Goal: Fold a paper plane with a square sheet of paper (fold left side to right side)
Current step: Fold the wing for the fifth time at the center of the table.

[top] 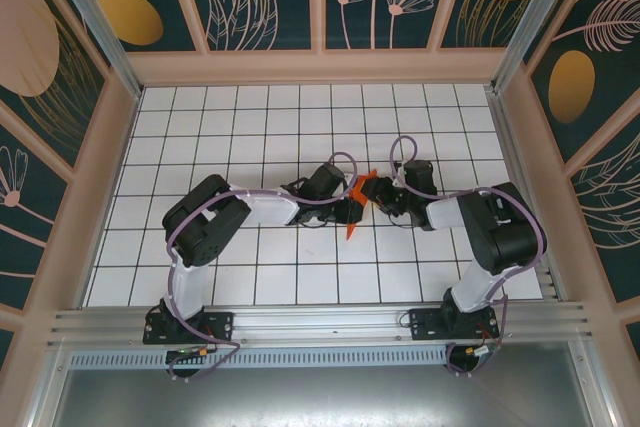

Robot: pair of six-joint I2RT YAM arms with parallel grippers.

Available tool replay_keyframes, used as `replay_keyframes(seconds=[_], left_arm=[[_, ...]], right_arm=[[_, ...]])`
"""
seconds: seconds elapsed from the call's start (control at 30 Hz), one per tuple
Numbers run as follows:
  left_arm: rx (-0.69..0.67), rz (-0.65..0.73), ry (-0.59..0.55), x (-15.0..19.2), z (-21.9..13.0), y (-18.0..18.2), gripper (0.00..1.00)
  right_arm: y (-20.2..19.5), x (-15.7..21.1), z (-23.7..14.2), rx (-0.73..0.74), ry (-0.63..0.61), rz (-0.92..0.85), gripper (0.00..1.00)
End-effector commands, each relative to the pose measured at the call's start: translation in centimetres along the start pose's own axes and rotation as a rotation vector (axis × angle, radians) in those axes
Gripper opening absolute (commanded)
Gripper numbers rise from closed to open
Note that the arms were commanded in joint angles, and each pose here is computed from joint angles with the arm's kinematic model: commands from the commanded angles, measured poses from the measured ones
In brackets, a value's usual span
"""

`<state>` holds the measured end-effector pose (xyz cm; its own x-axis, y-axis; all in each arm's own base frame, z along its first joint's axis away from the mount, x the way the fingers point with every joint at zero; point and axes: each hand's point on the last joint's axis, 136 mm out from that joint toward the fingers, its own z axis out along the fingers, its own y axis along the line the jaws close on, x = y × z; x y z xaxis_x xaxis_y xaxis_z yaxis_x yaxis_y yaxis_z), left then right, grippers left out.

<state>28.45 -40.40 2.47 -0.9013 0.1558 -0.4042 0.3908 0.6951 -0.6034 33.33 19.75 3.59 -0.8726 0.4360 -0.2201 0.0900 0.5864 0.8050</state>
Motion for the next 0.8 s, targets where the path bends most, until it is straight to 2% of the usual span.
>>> replay_keyframes(seconds=[0.0,0.2,0.47,0.6,0.77], left_arm=[[0.017,-0.009,-0.016,-0.4,-0.5,-0.1,0.31],[0.034,0.005,-0.035,-1.1,-1.3,-0.8,0.41],[0.033,0.000,-0.052,-1.4,-1.9,-0.8,0.43],[0.051,-0.001,-0.059,-1.5,-2.1,-1.1,0.38],[0.065,-0.006,-0.046,-1.3,-1.7,-1.2,0.26]], right_arm=[[-3.0,0.6,0.8,0.119,0.011,0.034,0.45],[-3.3,0.9,1.0,0.124,0.026,0.033,0.44],[-3.5,1.0,1.0,0.137,0.032,0.025,0.44],[-3.6,1.1,1.0,0.138,0.035,0.025,0.44],[-3.3,1.1,1.0,0.131,0.038,0.021,0.44]])
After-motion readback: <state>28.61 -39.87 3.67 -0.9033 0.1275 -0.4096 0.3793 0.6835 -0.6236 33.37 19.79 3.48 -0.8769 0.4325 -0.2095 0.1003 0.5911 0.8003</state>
